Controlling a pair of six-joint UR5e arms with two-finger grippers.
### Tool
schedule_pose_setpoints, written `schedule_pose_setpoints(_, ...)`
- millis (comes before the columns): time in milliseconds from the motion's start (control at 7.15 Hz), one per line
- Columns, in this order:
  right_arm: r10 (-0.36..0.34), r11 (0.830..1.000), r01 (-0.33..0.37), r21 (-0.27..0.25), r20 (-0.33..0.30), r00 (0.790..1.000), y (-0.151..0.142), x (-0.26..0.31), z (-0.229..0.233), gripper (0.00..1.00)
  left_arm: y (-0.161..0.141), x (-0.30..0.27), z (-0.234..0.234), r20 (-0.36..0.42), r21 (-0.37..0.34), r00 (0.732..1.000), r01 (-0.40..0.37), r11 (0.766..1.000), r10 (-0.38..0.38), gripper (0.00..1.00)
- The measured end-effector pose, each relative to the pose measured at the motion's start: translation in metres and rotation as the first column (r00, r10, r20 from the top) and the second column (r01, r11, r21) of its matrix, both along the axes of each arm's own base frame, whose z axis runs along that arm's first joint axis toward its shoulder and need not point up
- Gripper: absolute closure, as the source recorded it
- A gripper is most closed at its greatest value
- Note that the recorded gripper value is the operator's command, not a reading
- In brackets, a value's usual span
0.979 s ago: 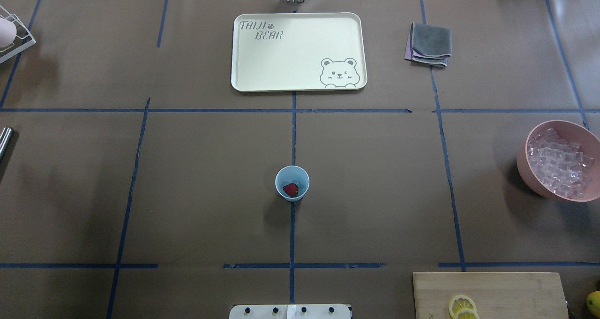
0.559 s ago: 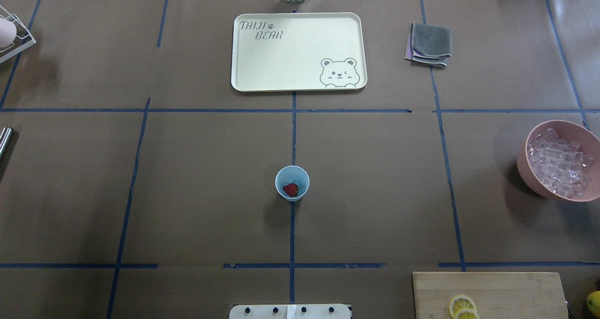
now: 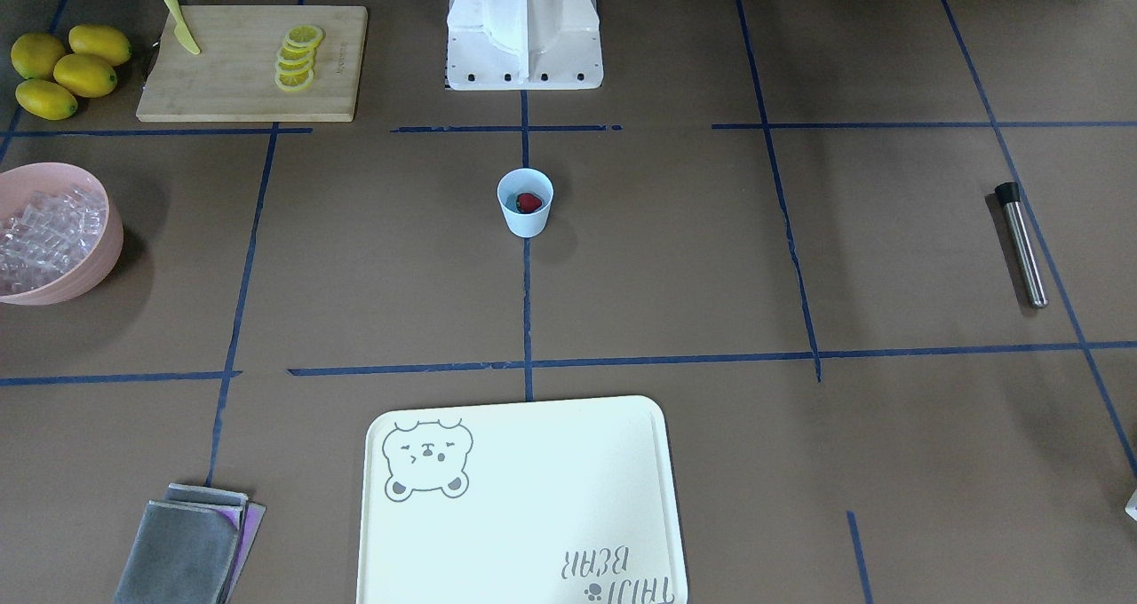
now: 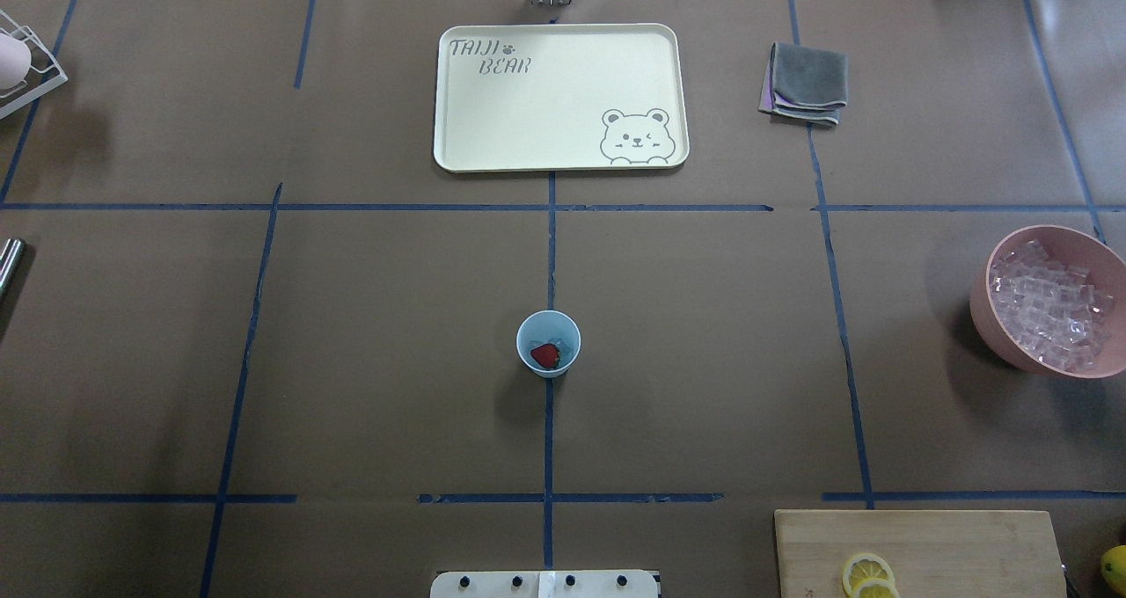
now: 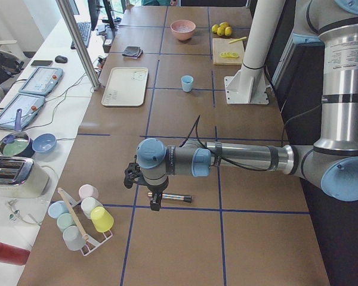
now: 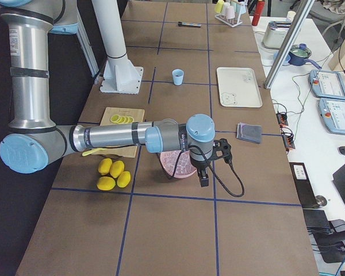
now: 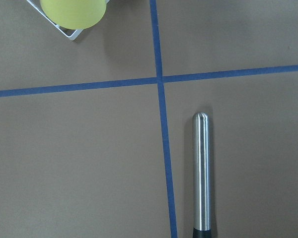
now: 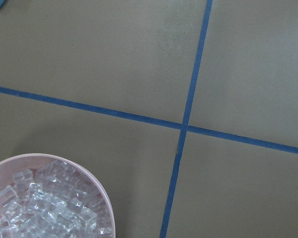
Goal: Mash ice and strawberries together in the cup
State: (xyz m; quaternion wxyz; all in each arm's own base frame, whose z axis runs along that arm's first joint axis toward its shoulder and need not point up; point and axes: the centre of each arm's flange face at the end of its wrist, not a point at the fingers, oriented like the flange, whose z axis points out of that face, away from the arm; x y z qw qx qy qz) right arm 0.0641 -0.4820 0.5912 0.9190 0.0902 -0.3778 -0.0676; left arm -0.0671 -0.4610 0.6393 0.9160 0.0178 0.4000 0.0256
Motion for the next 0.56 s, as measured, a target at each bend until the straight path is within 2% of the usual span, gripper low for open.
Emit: schedule_pose_setpoints(559,0.011,1.000,-0.011,-0.013,-0.002,1.000,0.002,0.005,0.006,0.01,0.008,-0.002,0.018,0.003,-0.036,1.000,0.007,0.999,-0.007,0.00)
